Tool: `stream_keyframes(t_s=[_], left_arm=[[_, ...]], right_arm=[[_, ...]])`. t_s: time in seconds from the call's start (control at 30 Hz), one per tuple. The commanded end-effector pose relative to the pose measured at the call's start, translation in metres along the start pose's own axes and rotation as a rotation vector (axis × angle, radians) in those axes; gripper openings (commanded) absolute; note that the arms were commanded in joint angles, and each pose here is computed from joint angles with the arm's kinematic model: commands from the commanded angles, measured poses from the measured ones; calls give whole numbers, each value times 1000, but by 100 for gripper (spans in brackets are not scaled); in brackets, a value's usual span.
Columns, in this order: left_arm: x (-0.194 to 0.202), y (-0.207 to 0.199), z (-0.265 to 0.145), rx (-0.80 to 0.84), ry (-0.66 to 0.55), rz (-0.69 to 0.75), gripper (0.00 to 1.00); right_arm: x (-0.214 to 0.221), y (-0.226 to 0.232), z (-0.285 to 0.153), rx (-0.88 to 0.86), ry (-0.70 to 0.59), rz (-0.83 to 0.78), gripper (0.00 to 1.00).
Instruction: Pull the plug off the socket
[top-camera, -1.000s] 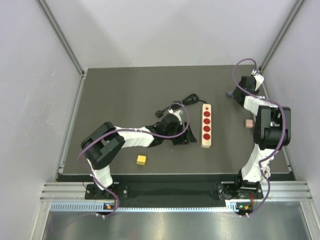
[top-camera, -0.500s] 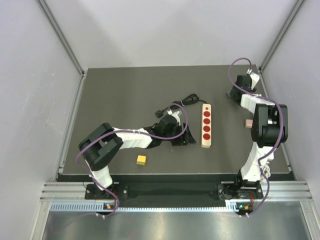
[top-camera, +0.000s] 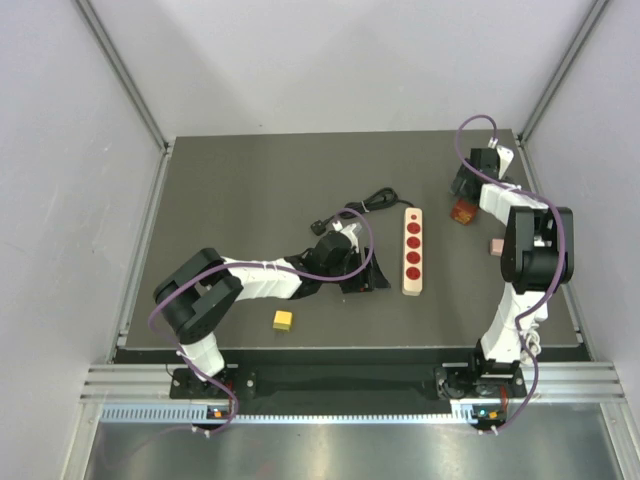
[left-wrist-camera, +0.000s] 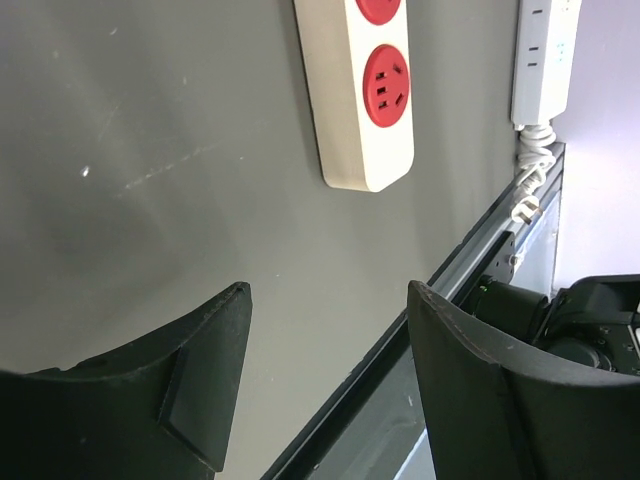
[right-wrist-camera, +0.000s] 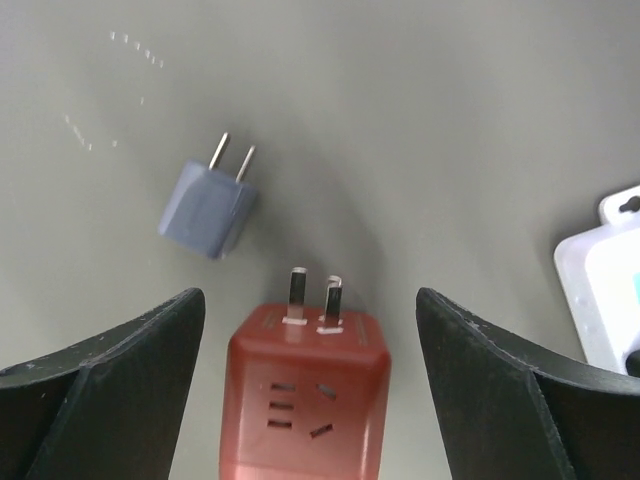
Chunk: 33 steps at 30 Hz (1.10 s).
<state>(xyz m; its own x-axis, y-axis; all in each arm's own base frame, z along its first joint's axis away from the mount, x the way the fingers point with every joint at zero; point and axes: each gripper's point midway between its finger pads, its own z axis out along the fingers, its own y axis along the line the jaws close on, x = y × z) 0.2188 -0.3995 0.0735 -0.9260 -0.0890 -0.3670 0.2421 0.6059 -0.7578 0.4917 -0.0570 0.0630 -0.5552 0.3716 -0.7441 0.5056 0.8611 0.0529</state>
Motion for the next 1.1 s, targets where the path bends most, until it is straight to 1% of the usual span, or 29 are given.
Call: stream_keyframes(t_s=[0.0, 0.1, 0.27, 0.33, 0.47, 0.67, 0.7, 0.87, 0.97, 1.07], left_arm=[[-10, -23, -11, 77, -41, 36, 68], [-9, -24, -12, 80, -42, 39, 68], [-10, -27, -16, 91, -47, 55, 68], [-11, -31, -20, 102, -49, 61, 68], [-10, -35, -25, 115, -43, 73, 68], [5, -34, -36, 127, -7, 76, 68], [7, -37, -39, 134, -3, 79, 68], [21, -39, -48, 127, 40, 88, 68], [28, -53, -52, 143, 49, 114, 69], [43, -65, -56, 144, 65, 139, 69]], right_arm=[[-31, 14, -31, -63, -63, 11, 86], [-43, 15, -48, -80, -86, -7, 86], [-49, 2, -73, -33, -56, -36, 87], [-53, -3, -85, -29, -68, -22, 87], [-42, -21, -102, 19, -48, -12, 87], [-22, -57, -125, 109, -16, 1, 88], [-24, -62, -133, 110, -33, 18, 88], [-9, -94, -150, 129, -26, 116, 88], [2, -107, -155, 142, -11, 148, 88], [6, -120, -163, 162, -10, 171, 88]])
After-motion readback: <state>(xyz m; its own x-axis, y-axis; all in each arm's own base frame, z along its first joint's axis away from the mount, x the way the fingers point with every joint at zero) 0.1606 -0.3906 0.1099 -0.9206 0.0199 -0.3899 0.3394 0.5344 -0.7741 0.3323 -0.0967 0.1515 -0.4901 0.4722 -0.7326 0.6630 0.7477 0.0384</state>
